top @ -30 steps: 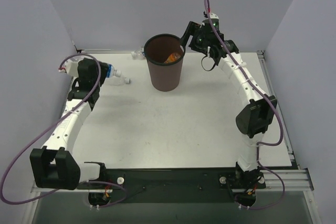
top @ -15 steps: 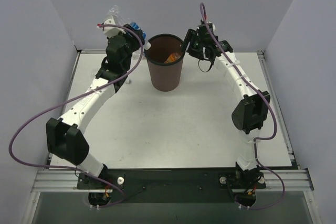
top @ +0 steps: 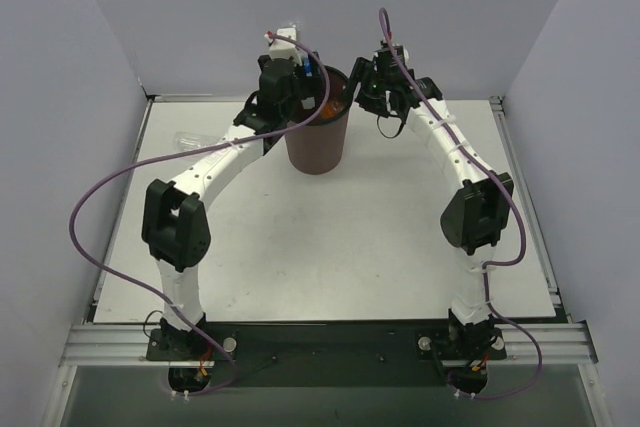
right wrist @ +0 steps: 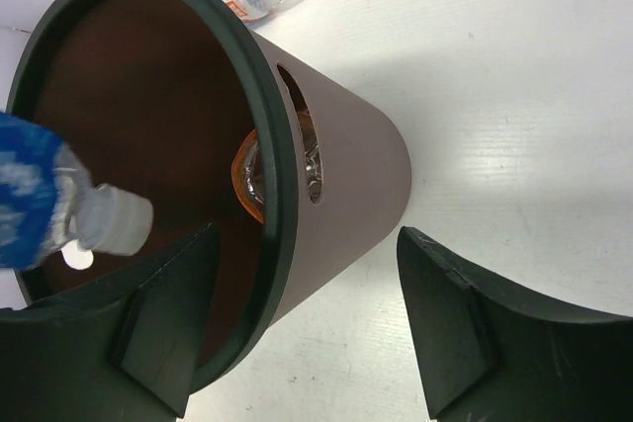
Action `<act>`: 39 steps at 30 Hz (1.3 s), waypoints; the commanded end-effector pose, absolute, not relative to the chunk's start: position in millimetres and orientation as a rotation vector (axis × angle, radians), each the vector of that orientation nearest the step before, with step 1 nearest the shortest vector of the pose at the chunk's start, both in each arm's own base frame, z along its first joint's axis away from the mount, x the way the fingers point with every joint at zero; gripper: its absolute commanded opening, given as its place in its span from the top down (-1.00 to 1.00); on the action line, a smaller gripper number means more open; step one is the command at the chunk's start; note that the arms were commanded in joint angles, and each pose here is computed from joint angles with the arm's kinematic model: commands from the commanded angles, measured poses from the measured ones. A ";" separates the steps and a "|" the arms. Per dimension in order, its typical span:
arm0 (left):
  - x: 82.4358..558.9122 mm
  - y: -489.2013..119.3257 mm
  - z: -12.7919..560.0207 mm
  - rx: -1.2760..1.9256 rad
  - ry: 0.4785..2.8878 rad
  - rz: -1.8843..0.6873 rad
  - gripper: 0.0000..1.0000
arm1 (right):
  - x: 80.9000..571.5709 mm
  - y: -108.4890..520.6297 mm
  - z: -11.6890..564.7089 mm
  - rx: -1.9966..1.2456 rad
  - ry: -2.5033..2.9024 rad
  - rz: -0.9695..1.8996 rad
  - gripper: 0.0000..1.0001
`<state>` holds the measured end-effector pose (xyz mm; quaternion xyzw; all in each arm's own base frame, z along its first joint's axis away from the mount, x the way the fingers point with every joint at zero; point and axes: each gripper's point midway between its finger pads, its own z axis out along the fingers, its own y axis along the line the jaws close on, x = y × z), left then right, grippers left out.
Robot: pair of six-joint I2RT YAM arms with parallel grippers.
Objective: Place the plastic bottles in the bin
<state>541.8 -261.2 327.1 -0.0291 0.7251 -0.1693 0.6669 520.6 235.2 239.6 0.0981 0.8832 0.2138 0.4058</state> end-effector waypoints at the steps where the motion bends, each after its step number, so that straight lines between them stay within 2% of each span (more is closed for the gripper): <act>1: 545.8 -268.0 341.2 -0.003 1.666 -0.285 -0.95 | 515.1 230.5 286.5 0.237 2.142 0.582 -0.35; 6: 535.5 -270.7 338.0 0.065 1.756 -0.209 -0.95 | 517.9 228.9 290.0 0.234 2.131 0.572 -0.37; 11: 504.9 -241.1 356.3 -0.015 1.814 -0.173 -0.95 | 523.2 234.6 290.6 0.241 2.129 0.585 -0.26; 15: 472.1 -203.6 368.0 -0.240 1.846 -0.189 -0.95 | 525.9 239.4 280.7 0.244 2.152 0.585 -0.15; 23: 421.1 -92.2 325.8 -0.690 1.881 -0.192 -0.94 | 522.3 246.4 253.2 0.243 2.229 0.562 -0.03; 26: 411.8 -63.5 323.6 -0.774 1.845 -0.190 -0.93 | 519.7 246.6 244.0 0.237 2.258 0.550 0.14; 30: 411.0 -25.1 303.9 -0.856 1.832 -0.131 -0.93 | 515.4 246.5 241.0 0.232 2.278 0.551 0.56; 33: 416.0 -5.4 286.3 -0.914 1.854 -0.101 -0.93 | 509.8 244.1 248.1 0.230 2.273 0.553 0.79; 39: 435.0 19.1 273.4 -0.973 1.840 -0.071 -0.93 | 496.3 234.4 269.8 0.242 2.243 0.552 0.90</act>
